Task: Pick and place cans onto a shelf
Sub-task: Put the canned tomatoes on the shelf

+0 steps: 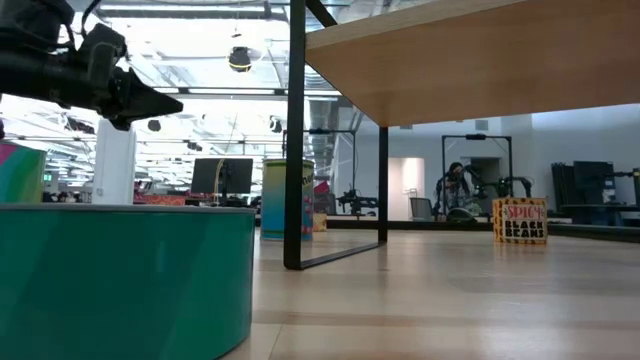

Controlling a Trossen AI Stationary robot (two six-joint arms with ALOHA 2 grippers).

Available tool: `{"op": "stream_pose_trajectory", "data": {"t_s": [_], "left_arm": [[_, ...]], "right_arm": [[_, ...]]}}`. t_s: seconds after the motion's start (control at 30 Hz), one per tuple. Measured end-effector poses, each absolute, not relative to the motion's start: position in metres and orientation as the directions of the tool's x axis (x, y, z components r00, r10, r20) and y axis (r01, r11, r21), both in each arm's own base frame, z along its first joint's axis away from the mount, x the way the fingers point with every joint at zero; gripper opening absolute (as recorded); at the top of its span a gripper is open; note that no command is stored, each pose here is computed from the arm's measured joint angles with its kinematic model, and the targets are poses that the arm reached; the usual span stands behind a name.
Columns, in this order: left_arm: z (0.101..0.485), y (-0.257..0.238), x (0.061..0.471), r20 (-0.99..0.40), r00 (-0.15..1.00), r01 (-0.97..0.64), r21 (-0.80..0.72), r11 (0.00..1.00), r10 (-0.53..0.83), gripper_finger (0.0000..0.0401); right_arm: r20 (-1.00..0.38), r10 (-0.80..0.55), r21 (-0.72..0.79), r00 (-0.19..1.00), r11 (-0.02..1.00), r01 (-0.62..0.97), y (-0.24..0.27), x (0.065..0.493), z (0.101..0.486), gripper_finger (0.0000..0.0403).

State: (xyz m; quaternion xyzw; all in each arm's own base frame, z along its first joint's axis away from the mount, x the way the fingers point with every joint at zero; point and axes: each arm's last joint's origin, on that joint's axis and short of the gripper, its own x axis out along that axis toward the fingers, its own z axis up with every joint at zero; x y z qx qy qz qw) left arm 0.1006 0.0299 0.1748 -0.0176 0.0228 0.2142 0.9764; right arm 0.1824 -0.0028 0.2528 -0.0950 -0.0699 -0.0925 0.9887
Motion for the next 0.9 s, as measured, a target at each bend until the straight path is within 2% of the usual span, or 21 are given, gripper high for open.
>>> {"op": "stream_pose_trajectory", "data": {"t_s": [0.27,0.53,0.73,0.9], "left_arm": [[0.191,0.033,0.115,-0.161,0.898,-0.416,-0.008,0.909,0.409,0.0000],[0.217,0.038,0.137,-0.354,0.851,-0.406,0.027,0.914,0.388,0.0000],[0.235,0.043,0.150,-0.477,0.781,-0.426,0.065,0.903,0.403,0.0000],[0.246,0.052,0.153,-0.601,0.672,-0.461,0.116,0.880,0.432,0.0000]], "right_arm": [[0.072,-0.225,-0.165,0.972,0.958,0.234,-0.005,0.177,0.237,0.0005],[0.122,-0.226,-0.182,0.966,0.952,0.246,-0.005,0.173,0.244,0.0007],[0.117,-0.216,-0.186,0.969,0.954,0.235,-0.003,0.171,0.244,0.0004],[0.112,-0.200,-0.188,0.973,0.958,0.219,0.000,0.172,0.243,0.0008]]}}
